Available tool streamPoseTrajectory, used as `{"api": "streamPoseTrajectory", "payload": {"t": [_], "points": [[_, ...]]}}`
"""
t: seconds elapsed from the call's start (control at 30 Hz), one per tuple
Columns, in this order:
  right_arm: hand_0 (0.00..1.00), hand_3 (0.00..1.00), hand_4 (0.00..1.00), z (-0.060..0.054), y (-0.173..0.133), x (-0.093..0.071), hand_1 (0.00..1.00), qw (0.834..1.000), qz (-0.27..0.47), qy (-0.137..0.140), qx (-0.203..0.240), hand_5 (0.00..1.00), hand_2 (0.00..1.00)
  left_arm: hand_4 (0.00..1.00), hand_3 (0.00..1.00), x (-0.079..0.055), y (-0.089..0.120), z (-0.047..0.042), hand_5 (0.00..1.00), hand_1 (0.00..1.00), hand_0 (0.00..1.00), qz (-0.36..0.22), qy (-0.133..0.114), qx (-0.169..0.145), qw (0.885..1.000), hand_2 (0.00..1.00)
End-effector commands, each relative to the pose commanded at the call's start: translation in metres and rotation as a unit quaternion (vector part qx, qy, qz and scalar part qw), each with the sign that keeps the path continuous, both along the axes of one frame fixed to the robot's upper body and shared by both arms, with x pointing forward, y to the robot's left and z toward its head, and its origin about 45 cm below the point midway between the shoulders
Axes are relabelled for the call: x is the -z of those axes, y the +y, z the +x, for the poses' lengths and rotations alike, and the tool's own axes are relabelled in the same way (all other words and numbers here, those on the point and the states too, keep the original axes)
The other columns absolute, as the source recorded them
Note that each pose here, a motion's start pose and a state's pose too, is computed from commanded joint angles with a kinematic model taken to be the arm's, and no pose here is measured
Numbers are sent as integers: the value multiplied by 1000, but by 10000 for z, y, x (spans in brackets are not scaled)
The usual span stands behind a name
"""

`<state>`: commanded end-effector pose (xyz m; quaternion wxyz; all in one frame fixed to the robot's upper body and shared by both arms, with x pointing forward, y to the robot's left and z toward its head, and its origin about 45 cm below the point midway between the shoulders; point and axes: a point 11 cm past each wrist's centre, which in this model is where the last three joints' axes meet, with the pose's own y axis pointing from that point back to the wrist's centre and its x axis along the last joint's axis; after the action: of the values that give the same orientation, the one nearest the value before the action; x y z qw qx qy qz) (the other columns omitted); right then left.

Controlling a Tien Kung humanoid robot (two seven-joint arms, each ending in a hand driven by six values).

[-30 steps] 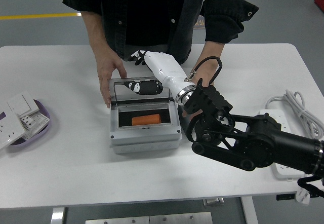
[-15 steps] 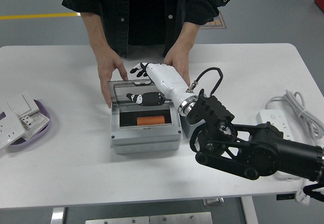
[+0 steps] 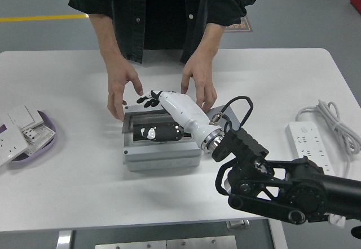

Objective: Pick up the cylinder from the cube,place it in the box,flap close box

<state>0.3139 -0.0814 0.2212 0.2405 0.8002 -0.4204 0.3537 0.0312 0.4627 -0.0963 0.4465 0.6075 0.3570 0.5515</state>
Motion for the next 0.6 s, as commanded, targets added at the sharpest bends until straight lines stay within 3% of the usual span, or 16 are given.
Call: {"api": "streamPoseTrajectory", "payload": {"t": [0.1,0.17,0.27,0.6], "points": [[768,683,771,3,-52,48,634,999,25,22,6,398,642,674,616,-1,1,3,224,619,596,0,-1,0,1000,603],[762,678,720,22,-104,56,632,998,46,32,16,381,642,675,616,-1,2,-1,224,620,596,0,0,0,1000,603],[762,678,720,71,-227,1,632,995,82,39,42,381,642,675,616,3,0,-22,224,620,596,0,1,-1,1000,603],[747,671,658,72,-739,-361,628,978,177,-10,108,358,644,676,616,10,-4,-87,227,620,595,0,5,-7,1000,603]]}}
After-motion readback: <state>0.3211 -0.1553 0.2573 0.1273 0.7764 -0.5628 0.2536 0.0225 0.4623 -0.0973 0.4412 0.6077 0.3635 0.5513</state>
